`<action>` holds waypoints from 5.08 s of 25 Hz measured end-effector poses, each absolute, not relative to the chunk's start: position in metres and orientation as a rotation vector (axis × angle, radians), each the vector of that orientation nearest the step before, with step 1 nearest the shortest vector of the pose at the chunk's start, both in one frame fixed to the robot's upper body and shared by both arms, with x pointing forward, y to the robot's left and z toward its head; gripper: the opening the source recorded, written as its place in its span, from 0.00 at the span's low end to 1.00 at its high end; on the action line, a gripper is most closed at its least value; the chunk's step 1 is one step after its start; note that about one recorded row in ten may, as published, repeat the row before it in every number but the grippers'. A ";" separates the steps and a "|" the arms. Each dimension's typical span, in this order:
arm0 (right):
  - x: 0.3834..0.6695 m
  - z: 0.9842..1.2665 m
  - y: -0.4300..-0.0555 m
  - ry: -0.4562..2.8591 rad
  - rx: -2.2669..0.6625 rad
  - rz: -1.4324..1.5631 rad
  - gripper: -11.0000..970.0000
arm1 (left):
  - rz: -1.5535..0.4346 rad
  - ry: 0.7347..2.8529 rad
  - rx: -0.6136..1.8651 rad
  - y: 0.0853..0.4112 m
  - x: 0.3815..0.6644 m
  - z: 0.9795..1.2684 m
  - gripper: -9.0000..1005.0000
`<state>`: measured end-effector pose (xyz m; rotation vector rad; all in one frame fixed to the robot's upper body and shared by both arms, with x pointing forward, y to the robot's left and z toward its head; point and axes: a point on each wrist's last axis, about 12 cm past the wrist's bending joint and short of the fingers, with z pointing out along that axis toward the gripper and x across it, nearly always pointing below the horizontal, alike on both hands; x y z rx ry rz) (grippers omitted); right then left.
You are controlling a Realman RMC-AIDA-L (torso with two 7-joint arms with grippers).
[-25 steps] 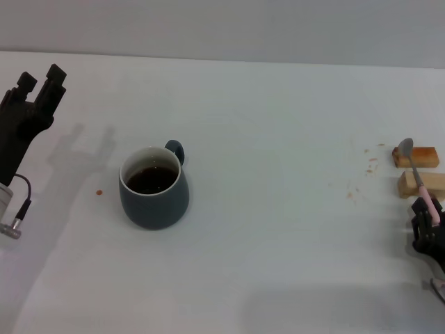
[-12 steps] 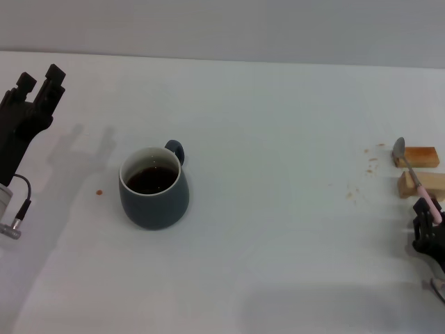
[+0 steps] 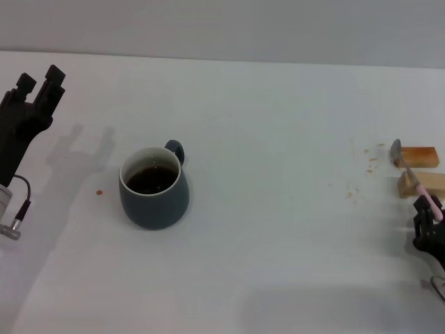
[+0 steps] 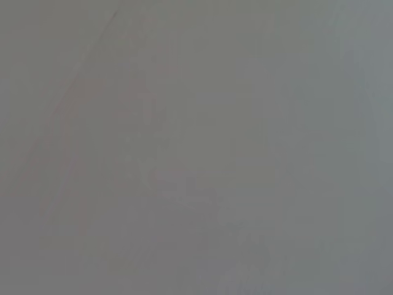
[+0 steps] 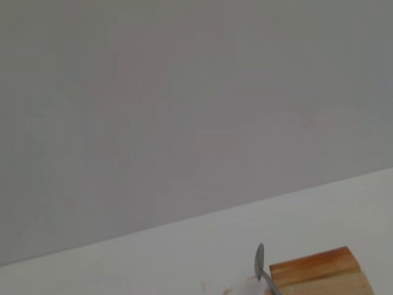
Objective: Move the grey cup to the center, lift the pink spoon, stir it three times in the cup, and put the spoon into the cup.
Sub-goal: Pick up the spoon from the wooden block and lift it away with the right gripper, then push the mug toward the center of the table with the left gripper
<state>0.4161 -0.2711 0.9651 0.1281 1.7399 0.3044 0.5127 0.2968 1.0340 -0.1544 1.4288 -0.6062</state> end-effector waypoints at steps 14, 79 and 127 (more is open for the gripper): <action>0.416 0.968 -0.270 1.713 0.118 0.316 0.11 | -0.607 1.429 -0.152 0.296 0.514 1.034 0.69; 0.412 0.965 -0.270 1.738 0.107 0.314 0.11 | -0.621 1.433 -0.167 0.298 0.509 1.032 0.69; 0.481 1.115 -0.381 1.565 -0.220 1.009 0.11 | -0.635 1.429 -0.167 0.296 0.509 1.033 0.69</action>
